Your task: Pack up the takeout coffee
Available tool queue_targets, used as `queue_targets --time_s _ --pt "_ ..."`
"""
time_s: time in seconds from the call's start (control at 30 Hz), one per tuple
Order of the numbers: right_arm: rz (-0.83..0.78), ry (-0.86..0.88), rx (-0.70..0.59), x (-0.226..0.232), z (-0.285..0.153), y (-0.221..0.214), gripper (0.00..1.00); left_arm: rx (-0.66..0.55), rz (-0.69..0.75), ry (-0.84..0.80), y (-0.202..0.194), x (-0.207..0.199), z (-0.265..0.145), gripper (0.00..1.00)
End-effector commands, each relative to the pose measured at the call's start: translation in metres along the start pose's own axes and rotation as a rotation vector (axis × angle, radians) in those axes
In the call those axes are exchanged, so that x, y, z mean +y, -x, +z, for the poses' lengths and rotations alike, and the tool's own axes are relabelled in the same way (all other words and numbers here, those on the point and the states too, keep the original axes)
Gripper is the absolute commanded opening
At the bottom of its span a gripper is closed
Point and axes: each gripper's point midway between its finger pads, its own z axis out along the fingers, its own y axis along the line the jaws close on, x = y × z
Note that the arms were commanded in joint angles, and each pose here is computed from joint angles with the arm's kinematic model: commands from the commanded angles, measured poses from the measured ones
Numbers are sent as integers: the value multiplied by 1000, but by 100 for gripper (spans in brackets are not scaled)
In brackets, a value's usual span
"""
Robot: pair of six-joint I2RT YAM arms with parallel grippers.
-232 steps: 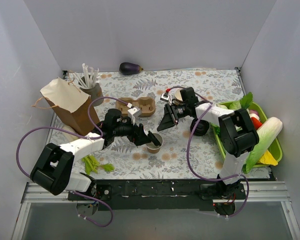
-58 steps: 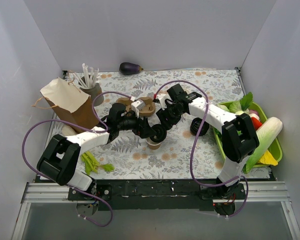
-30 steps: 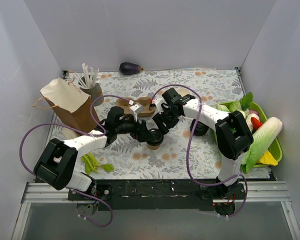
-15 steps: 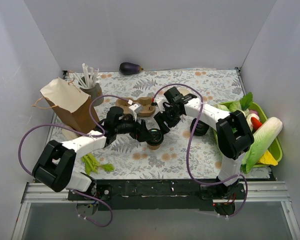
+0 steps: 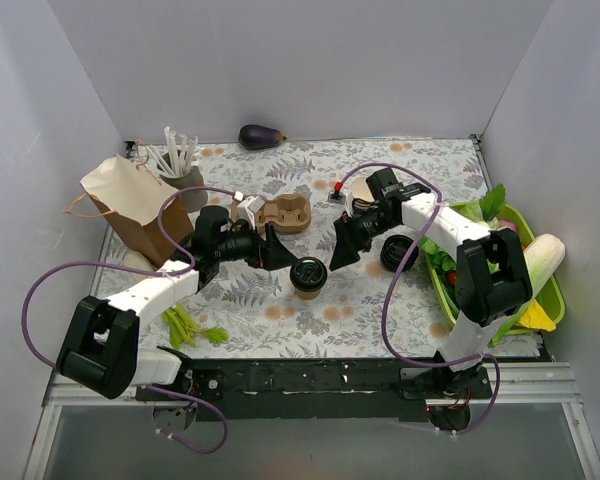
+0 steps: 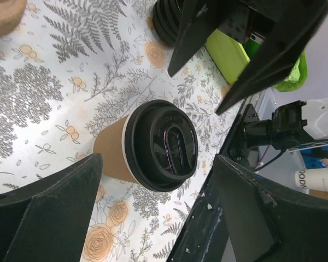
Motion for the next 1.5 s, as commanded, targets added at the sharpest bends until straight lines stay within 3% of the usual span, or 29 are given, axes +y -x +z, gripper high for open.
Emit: queue_targets --time_s 0.0,0.13,0.23,0.27,0.57,0.93,1.33,1.47 --pt "56 376 -99 57 -4 8 79 26 -78 -65 -8 -9 1 82" --pt "114 456 -114 63 -3 13 80 62 -107 -122 -14 -11 7 82" --pt "148 446 -103 57 3 15 84 72 -131 -111 -19 -6 10 82" --pt "154 443 -98 56 5 14 90 75 -143 -100 -23 -2 10 82" --pt "222 403 -42 47 26 3 96 108 -209 -107 -38 6 14 79" --pt "229 339 7 32 44 -3 96 115 -274 -135 -51 16 14 75" --pt "302 349 34 16 67 -6 82 119 -348 -178 -61 27 15 73" --pt "344 391 42 17 72 -13 71 121 -378 -167 -63 30 16 73"
